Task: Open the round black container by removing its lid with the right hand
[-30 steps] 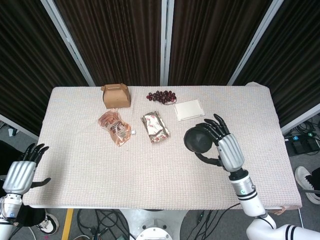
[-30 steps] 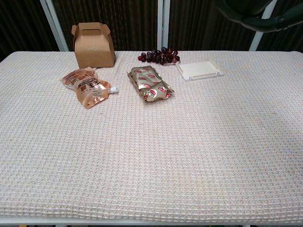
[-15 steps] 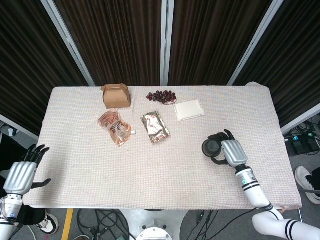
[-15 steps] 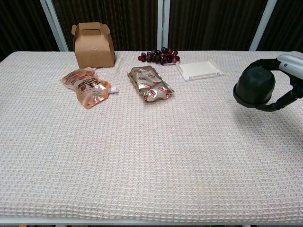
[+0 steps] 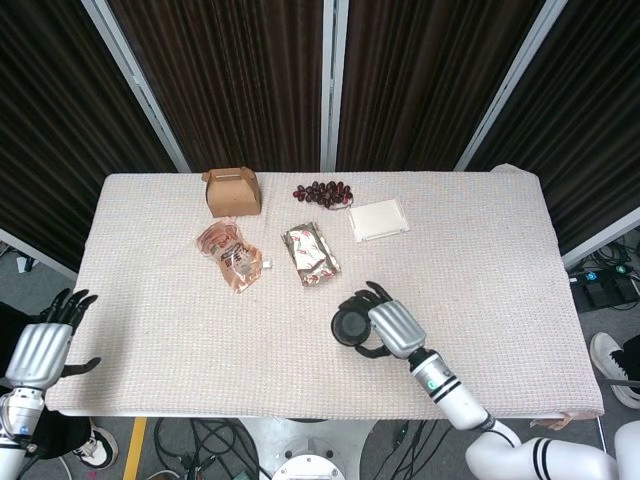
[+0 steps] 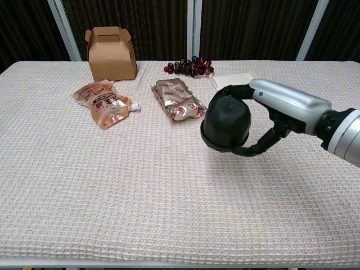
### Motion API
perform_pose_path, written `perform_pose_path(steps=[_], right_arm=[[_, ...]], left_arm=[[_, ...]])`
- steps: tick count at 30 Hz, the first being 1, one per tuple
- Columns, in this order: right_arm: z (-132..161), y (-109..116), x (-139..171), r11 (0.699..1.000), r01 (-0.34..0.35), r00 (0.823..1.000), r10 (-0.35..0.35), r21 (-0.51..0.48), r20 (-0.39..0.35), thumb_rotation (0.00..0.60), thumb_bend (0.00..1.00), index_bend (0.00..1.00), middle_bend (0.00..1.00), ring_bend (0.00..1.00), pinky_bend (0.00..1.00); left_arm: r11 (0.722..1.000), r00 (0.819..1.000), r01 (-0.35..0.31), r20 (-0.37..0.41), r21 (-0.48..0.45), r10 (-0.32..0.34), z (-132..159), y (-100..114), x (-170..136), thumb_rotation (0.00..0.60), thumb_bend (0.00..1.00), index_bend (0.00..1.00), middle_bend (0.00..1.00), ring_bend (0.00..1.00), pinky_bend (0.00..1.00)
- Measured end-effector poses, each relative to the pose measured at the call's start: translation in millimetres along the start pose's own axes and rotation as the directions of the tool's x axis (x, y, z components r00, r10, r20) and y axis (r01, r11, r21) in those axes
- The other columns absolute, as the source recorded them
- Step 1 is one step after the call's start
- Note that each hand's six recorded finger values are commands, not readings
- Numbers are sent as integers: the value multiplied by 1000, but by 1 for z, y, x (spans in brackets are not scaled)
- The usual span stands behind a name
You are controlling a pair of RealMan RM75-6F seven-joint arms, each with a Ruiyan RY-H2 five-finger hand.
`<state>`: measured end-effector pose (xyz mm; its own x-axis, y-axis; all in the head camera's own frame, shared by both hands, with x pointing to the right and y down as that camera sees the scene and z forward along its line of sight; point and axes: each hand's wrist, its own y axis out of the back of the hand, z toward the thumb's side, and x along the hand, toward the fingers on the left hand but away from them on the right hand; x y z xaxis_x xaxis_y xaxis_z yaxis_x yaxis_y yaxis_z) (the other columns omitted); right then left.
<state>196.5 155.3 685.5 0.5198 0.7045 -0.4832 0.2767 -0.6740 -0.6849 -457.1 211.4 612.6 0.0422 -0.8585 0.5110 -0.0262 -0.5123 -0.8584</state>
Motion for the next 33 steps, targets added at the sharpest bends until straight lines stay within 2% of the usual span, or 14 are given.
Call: perform_pose_path(steps=[2,4,6,9,11,15,16,18,20,23,27,29,31,33], right_arm=[[-19,11,1,1000,31,998,-30,-2,61,600,282,498,544,150,0],[-55,30,9,997,80,983,-79,3,165,600,288,501,545,150,0],[-94,52,24,991,132,952,-127,1,278,600,298,509,546,149,0],[-123,67,41,983,177,918,-151,-39,367,600,303,516,547,149,0],[-120,63,40,985,164,925,-132,-60,356,600,303,517,547,149,0],[-71,20,17,995,50,976,-30,-90,216,600,303,520,545,150,0],[-58,10,11,995,28,983,-10,-98,184,600,303,519,544,150,0],[-35,-9,2,994,-3,991,18,-110,133,600,303,519,544,150,0],[-28,-15,-1,993,-3,992,18,-114,125,600,303,519,543,150,0],[-48,-1,7,995,36,984,-19,-92,178,600,304,517,543,150,0],[-104,46,40,994,106,947,-100,-3,304,600,308,516,543,149,0],[-117,62,52,993,117,936,-122,35,329,600,307,516,543,149,0],[-116,67,53,993,109,940,-120,54,318,600,307,516,543,149,0],[-103,55,44,996,83,955,-91,41,282,600,308,517,543,150,0]], left_arm=[[1000,1000,5,0,-2,-5,-1,-1,0,600,21,117,67,0,239],[1000,1000,11,2,-5,-11,-1,-3,0,600,21,117,67,0,239],[1000,1000,11,4,-4,-11,-1,-3,-1,600,21,117,67,0,239],[1000,1000,9,2,-4,-9,-1,-2,-2,600,21,117,67,0,239],[1000,1000,5,0,-4,-5,0,-2,-3,600,21,117,66,0,239],[1000,1000,4,-12,0,-4,-3,0,-5,600,22,117,67,0,239],[1000,1000,4,-14,0,-4,-4,0,-5,600,21,117,67,0,239],[1000,1000,6,-15,-3,-6,-4,0,-3,600,21,117,67,0,239],[1000,1000,10,-13,-7,-10,-4,-2,-2,600,21,117,67,0,239],[1000,1000,24,-2,-12,-24,-2,-7,0,600,21,117,67,0,239],[1000,1000,29,4,-9,-29,-2,-9,0,600,21,117,67,0,239],[1000,1000,23,2,-11,-23,-2,-8,-1,600,21,117,67,0,239],[1000,1000,16,-3,-14,-16,-4,-7,-3,600,21,117,67,0,239],[1000,1000,16,-11,-12,-16,-6,-7,-5,600,21,117,67,0,239]])
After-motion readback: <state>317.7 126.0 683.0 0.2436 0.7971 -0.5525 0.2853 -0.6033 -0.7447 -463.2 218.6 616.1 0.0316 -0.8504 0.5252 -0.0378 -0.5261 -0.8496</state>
